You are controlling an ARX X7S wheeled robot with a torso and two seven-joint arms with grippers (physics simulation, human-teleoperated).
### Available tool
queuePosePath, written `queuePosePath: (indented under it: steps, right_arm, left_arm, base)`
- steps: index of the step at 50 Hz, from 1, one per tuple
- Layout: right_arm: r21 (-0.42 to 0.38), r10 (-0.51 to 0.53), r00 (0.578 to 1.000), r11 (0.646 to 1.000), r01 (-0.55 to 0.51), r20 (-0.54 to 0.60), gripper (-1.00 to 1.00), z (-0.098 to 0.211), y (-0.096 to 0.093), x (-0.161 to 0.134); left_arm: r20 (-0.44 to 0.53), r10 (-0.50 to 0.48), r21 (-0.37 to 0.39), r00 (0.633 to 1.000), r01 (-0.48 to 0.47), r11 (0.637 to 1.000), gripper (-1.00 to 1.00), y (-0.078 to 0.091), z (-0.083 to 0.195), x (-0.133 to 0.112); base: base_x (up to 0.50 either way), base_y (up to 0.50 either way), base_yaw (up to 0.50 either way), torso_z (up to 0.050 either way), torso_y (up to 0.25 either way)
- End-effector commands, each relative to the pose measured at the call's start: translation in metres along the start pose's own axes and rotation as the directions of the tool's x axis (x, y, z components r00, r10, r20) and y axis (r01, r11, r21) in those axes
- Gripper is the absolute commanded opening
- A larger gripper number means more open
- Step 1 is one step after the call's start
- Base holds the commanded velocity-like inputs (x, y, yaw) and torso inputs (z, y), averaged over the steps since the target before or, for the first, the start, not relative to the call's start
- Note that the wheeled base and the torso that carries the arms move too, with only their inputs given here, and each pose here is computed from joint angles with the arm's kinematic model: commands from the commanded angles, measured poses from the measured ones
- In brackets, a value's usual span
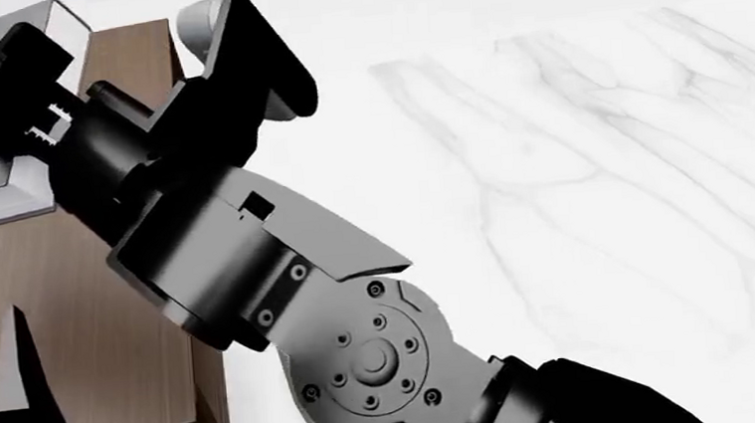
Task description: Pick up the book in the middle and place it on the cabinet shelf.
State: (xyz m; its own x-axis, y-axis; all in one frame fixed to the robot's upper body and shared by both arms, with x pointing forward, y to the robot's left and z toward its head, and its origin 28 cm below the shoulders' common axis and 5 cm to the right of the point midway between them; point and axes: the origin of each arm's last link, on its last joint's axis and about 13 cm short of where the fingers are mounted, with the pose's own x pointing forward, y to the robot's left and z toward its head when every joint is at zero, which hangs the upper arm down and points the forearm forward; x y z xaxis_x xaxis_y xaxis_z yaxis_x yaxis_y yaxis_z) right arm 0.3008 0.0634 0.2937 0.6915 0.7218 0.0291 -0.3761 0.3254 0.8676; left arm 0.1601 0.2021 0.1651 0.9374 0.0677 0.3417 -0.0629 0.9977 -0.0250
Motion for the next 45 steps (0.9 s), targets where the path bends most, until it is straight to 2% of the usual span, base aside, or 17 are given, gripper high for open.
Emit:
queuePosePath:
  steps: [1,45]
  right_arm:
    - [-0.055,0.019,1.0,0.998,-0.019,-0.004,-1.0,-0.007,-0.004,0.003]
    - [-0.07,-0.099,0.995,0.993,0.096,-0.031,-1.0,-0.029,-0.04,0.012]
  left_arm:
    - [0.001,0.003,-0.001,1.0,-0.003,1.0,1.0,0.001,0.001,0.0]
    - [0.001,0.006,-0.002,1.0,-0.006,1.0,1.0,0.001,0.001,0.0]
  base:
    - [0.0,0.0,0.0,0.0,0.0]
    - [0.0,0.0,0.0,0.0,0.001]
